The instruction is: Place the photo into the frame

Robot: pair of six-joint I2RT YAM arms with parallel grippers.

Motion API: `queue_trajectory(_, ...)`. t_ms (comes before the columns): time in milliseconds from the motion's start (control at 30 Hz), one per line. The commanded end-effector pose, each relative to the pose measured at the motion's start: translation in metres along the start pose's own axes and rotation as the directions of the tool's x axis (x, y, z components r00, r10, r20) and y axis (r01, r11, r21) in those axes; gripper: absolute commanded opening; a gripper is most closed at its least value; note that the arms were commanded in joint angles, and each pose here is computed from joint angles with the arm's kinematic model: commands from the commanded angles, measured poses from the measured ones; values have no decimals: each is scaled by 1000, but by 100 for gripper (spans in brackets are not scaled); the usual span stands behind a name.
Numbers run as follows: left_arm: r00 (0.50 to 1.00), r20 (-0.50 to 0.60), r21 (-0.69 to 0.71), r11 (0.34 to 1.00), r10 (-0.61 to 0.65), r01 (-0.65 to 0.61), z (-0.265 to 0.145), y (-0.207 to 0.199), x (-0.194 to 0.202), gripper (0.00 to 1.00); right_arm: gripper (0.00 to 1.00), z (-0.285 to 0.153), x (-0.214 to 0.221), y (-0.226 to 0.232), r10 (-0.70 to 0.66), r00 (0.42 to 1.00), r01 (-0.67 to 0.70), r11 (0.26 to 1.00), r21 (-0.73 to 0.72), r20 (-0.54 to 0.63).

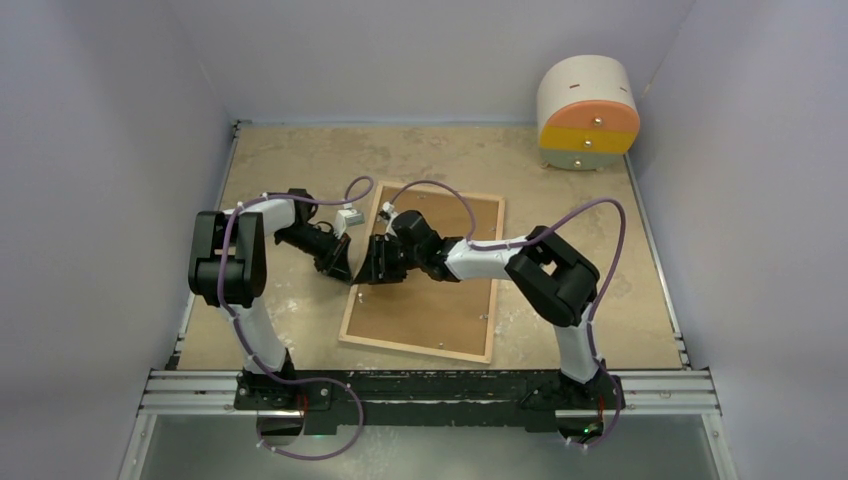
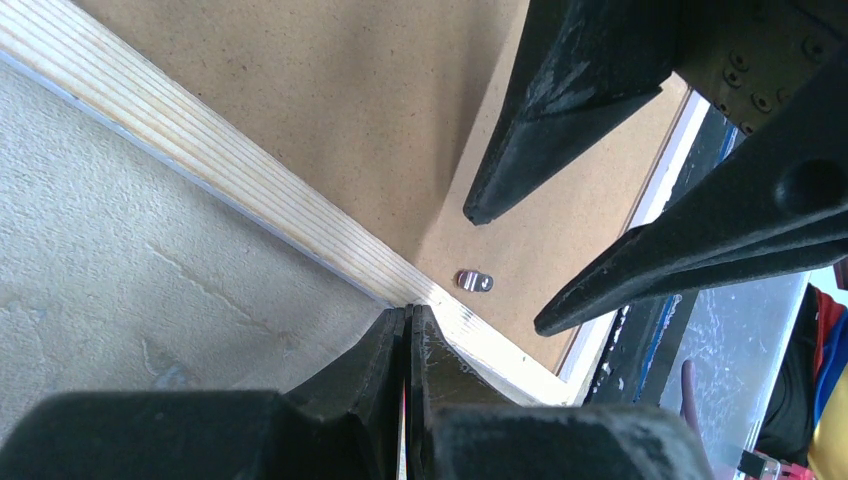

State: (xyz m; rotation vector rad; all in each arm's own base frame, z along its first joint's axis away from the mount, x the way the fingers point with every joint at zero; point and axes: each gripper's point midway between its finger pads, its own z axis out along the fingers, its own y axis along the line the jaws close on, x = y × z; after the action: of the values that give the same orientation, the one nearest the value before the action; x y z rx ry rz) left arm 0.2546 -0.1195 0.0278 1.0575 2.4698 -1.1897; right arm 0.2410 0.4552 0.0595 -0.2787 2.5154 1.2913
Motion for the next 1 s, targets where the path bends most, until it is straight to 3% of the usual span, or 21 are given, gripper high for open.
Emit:
queue_trajectory(0, 997, -34, -66, 995, 68, -70, -4, 15, 6, 3, 47, 5, 6, 7, -30, 999, 29, 999, -38, -26)
queue_trajectory(600, 997, -35, -62, 996, 67, -69, -3, 15, 6, 2, 42, 20, 36, -2, 14, 991, -21, 999, -46, -132)
queue_trajectory(967, 997, -35, -62, 996, 67, -69, -3, 16, 7, 1, 40, 23, 35, -1, 17, 991, -24, 999, -49, -132)
